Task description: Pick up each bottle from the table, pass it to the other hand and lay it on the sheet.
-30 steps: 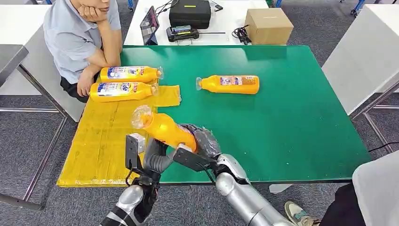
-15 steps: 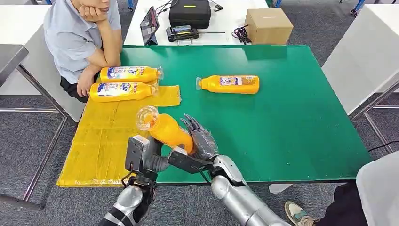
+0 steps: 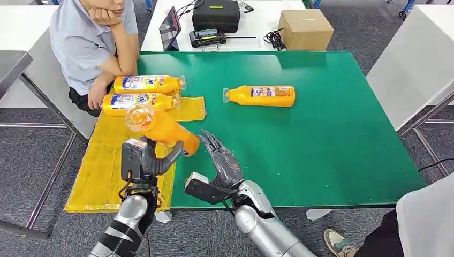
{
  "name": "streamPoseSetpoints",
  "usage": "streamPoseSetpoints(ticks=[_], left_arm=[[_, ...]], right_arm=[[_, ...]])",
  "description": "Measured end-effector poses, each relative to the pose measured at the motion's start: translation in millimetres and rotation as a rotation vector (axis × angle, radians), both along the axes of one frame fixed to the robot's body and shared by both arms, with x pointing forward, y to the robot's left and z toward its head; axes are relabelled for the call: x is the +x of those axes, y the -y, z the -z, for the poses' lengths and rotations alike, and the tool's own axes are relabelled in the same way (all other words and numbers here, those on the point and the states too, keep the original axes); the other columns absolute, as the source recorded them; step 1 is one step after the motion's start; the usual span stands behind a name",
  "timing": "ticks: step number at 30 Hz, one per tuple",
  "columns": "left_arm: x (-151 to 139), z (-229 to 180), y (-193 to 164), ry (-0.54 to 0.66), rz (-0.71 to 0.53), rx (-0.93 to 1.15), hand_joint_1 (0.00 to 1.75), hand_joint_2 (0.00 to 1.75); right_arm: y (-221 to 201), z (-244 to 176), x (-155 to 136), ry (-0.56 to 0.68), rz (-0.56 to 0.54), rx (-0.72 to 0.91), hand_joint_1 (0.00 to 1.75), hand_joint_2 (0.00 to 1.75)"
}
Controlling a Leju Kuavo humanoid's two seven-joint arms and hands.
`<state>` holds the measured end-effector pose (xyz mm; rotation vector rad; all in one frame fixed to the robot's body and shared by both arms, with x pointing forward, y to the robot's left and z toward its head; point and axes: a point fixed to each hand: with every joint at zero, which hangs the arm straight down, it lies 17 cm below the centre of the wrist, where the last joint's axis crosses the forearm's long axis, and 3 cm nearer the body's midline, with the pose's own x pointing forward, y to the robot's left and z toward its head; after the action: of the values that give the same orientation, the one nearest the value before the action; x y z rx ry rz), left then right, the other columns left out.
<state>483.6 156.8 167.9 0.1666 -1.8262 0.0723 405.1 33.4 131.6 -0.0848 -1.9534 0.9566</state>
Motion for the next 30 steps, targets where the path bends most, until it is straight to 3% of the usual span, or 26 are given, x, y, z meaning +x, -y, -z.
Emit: streamPoseSetpoints(ticks=[5, 12, 19, 26, 30], left_arm=[[8, -23, -32, 0.09, -0.122, 0.217, 1.75, 1.75], [14, -28, -68, 0.101, -0.214, 0.3, 1.75, 1.75], [16, -36, -75, 0.153, -0.341, 0.832, 1.75, 1.75], [32, -7, -80, 0.067, -0.384, 1.225, 1.75, 1.75], [42, 17, -84, -0.022, -0.344, 1.337, 1.54, 1.75]], right_arm=[[-2, -11, -6, 0.016, -0.007, 0.034, 0.0, 1.75], [-3, -17, -11, 0.028, -0.009, 0.05, 0.0, 1.75], [-6, -20, -13, 0.026, -0.029, 0.055, 0.0, 1.75], [-11, -21, -16, 0.008, -0.063, 0.062, 0.0, 1.75], [-12, -26, -18, 0.01, -0.075, 0.08, 0.0, 1.75]])
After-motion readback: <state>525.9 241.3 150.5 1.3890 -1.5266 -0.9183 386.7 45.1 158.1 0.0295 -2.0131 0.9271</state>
